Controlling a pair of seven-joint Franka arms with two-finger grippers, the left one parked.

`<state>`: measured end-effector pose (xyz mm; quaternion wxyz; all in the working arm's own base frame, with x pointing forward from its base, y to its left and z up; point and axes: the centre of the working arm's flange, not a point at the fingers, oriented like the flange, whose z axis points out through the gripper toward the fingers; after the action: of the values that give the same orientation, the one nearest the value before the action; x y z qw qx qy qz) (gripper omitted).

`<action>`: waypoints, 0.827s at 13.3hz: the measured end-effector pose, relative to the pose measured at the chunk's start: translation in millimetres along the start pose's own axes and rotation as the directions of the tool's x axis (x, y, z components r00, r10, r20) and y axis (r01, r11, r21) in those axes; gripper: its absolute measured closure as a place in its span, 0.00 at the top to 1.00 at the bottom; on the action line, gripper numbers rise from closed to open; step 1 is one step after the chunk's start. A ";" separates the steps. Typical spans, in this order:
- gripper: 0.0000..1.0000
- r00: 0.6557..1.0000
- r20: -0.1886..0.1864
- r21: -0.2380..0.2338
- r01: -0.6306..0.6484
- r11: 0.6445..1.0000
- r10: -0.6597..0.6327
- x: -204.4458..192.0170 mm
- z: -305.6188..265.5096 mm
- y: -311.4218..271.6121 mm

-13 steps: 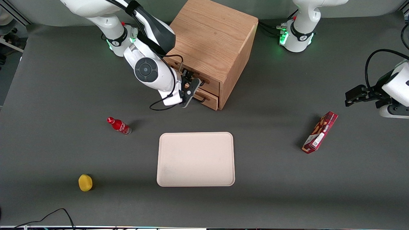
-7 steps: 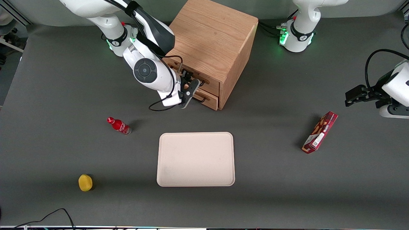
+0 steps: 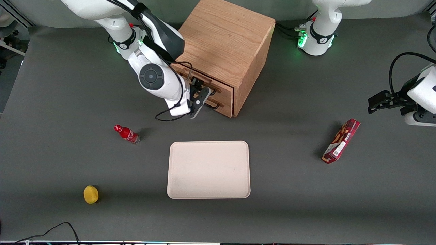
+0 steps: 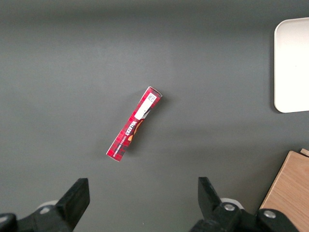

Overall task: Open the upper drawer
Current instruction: 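Pull the handle outward with the right gripper, sliding the drawer open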

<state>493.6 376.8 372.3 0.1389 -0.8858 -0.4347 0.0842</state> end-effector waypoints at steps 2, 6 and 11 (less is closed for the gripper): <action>1.00 1.000 -0.008 -0.006 -0.006 1.000 0.006 0.3 -4.0 9.1; 1.00 1.000 -0.015 -0.013 0.001 1.000 -0.001 3.1 -6.9 16.9; 1.00 1.000 -0.030 -0.019 -0.001 1.000 0.000 4.2 -13.0 38.0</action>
<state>528.1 355.6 372.3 0.1369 -0.8883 -0.4333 0.0669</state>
